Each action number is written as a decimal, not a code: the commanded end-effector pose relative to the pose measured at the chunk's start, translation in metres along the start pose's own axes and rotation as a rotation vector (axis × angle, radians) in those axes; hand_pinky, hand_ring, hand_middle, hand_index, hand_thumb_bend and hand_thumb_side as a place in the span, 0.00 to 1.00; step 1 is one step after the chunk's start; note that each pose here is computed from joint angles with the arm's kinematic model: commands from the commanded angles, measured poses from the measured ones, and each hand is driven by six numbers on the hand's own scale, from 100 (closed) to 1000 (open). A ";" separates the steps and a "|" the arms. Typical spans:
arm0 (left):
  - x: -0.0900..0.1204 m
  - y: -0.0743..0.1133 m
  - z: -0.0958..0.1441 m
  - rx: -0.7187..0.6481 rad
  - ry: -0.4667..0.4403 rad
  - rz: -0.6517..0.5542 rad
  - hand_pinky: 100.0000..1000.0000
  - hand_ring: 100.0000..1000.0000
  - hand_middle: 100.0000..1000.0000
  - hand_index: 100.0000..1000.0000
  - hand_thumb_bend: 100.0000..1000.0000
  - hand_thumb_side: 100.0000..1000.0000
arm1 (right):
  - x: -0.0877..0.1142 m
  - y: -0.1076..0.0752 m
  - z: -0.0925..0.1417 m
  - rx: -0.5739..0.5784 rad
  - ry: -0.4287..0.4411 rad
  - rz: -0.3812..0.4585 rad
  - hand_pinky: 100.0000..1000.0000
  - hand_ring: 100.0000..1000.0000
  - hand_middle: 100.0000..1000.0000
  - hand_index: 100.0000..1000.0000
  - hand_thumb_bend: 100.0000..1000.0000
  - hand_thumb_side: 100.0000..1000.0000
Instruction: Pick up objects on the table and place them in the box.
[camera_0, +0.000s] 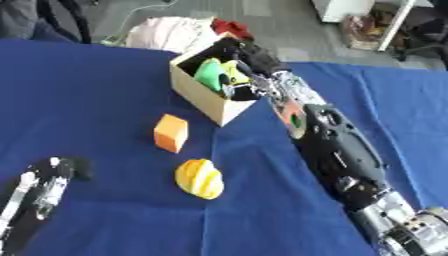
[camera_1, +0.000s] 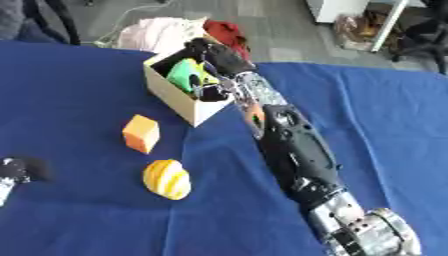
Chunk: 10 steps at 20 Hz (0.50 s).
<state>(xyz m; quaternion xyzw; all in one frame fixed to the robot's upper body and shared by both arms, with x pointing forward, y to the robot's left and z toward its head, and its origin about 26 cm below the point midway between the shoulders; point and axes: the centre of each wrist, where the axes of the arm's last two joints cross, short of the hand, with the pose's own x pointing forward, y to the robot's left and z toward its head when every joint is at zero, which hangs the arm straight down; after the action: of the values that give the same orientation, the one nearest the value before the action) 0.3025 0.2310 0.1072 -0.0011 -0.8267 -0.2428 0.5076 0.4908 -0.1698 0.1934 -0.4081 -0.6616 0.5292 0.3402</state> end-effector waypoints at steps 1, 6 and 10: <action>0.006 0.004 -0.002 -0.001 -0.023 -0.012 0.63 0.53 0.46 0.63 0.00 0.77 | -0.005 -0.020 -0.002 -0.047 0.010 0.034 0.89 0.95 1.00 1.00 0.00 0.15; 0.002 0.005 0.002 0.011 -0.003 -0.014 0.63 0.53 0.46 0.63 0.00 0.78 | -0.007 -0.047 0.003 -0.094 -0.089 0.014 0.86 0.91 0.98 1.00 0.00 0.09; -0.002 0.006 0.007 0.029 0.019 -0.020 0.63 0.52 0.46 0.63 0.00 0.78 | -0.006 -0.077 0.017 -0.116 -0.234 -0.029 0.83 0.87 0.93 1.00 0.00 0.09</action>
<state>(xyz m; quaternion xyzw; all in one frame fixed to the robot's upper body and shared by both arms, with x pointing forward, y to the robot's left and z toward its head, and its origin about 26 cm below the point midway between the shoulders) 0.2989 0.2361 0.1006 0.0066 -0.8215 -0.2347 0.5197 0.4715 -0.1838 0.2391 -0.3527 -0.7191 0.5323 0.2741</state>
